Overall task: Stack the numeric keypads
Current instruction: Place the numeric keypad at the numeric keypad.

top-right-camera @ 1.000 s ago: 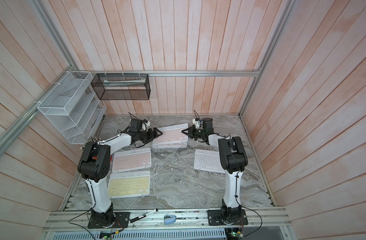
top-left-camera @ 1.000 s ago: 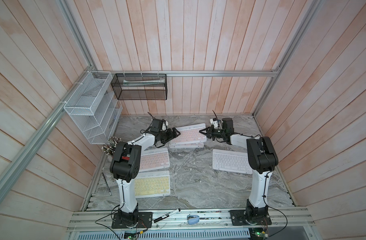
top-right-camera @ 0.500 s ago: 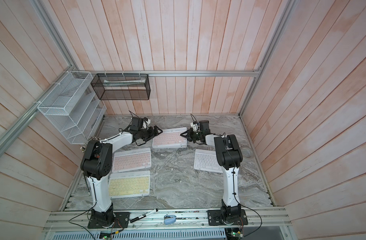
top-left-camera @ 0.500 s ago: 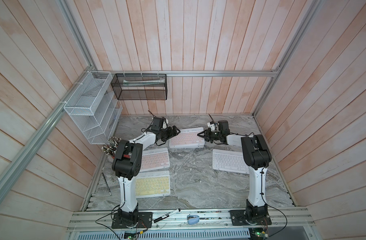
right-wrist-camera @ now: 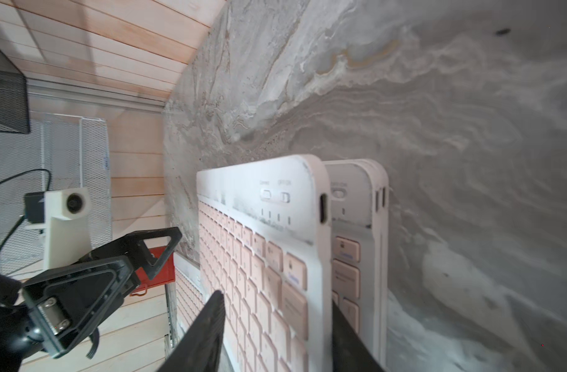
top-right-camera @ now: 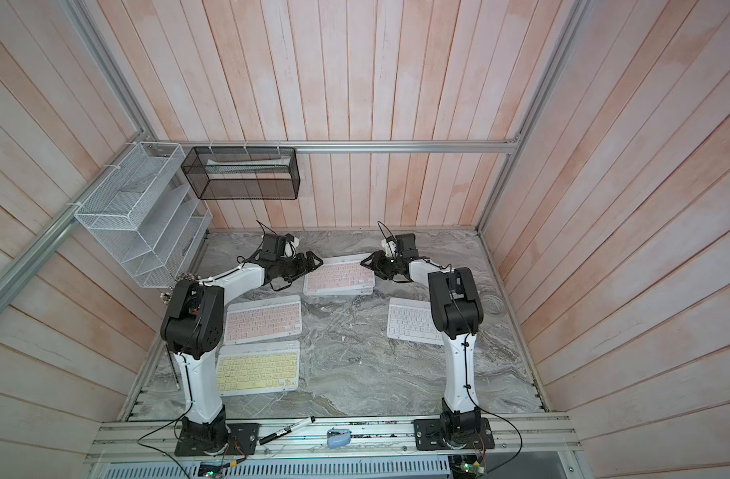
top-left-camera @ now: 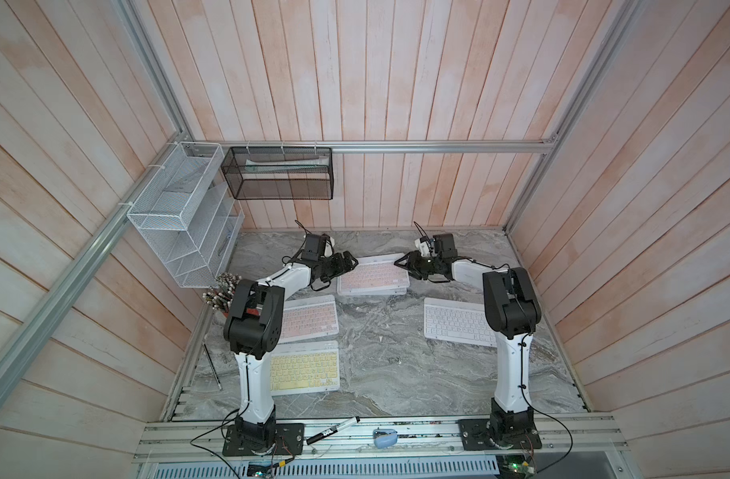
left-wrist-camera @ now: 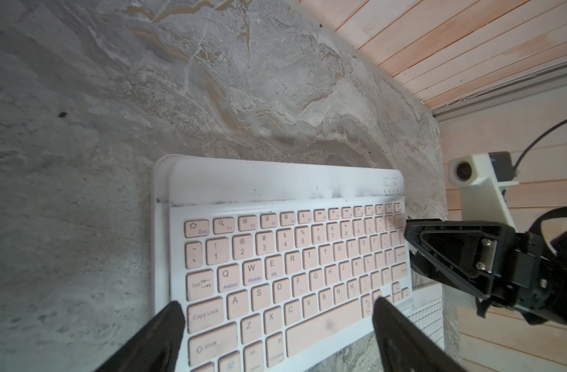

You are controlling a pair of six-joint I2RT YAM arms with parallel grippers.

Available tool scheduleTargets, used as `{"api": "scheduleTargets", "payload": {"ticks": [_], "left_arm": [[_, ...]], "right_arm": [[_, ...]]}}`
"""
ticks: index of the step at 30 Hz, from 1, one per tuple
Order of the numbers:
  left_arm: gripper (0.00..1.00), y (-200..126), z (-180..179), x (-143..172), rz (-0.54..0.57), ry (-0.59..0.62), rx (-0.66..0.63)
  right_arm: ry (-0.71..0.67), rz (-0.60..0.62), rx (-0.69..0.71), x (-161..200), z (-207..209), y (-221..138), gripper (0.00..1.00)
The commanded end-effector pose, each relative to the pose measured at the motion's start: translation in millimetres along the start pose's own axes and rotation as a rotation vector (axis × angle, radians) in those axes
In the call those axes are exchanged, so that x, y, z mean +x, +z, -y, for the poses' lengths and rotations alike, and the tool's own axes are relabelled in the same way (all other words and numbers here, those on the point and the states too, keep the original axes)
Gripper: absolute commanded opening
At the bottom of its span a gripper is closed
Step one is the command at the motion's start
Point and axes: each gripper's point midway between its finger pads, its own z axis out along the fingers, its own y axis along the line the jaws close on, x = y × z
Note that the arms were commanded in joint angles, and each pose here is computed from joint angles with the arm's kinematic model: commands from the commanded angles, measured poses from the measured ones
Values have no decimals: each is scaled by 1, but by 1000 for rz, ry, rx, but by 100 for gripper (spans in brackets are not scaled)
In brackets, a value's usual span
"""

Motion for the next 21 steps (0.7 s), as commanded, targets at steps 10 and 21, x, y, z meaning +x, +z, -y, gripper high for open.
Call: {"api": "scheduleTargets", "payload": {"ticks": [10, 21], "left_arm": [[92, 3, -7, 0, 0, 14, -23], [94, -1, -8, 1, 8, 9, -31]], "right_arm": [[-27, 9, 234, 3, 37, 3, 56], [-23, 16, 259, 2, 39, 1, 57]]}}
